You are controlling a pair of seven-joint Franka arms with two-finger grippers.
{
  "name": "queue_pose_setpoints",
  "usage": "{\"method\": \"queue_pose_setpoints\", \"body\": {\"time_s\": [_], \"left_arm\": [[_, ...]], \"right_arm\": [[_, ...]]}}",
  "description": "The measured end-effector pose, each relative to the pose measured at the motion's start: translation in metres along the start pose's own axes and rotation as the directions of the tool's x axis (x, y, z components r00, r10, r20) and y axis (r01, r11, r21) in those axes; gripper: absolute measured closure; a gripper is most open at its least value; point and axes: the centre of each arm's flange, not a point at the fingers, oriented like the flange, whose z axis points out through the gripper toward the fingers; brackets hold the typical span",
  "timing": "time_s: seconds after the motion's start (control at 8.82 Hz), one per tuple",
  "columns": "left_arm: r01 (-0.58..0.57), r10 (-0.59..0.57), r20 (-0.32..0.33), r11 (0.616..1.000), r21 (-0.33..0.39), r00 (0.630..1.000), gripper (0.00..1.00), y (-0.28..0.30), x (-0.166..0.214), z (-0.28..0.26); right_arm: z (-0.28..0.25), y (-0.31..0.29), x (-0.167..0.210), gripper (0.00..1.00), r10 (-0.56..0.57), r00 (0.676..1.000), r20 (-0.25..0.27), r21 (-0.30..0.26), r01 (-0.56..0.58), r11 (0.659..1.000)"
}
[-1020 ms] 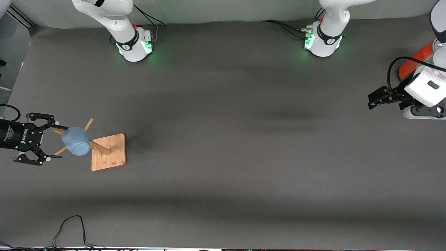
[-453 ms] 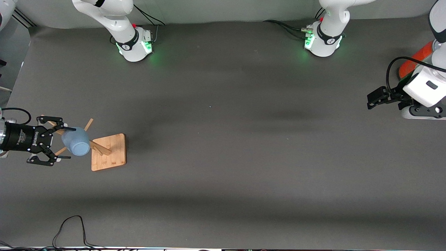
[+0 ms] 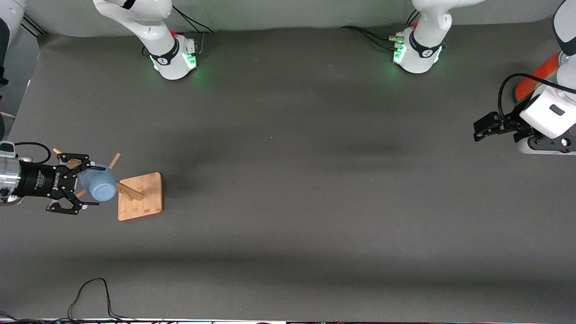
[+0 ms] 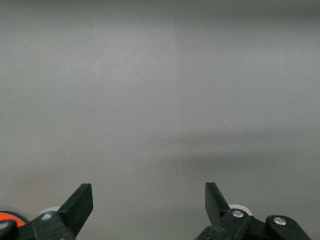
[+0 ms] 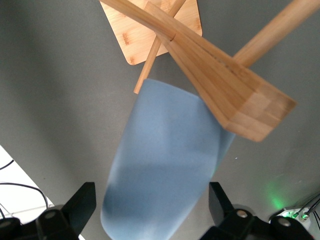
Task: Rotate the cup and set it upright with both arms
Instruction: 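Pull the blue cup off the wooden peg with the right gripper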
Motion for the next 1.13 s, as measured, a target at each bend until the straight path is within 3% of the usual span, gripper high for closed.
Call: {"method": "queue_pose_setpoints", "body": {"time_s": [0.57, 1.13], "left_arm": [[0.013, -0.013, -0.003, 1.0, -0.005, 1.0, 0.0, -0.007, 0.002, 0.002], [0.007, -0.007, -0.003, 1.0, -0.02, 1.0, 0.0, -0.006, 0.005, 0.004]], "right_arm": [[0.007, -0.002, 0.003, 0.23, 0.009, 1.0, 0.008, 0.005, -0.009, 1.0], [0.001, -0.002, -0.014, 0.23, -0.004, 0.997, 0.075, 0.026, 0.002, 1.0]]}}
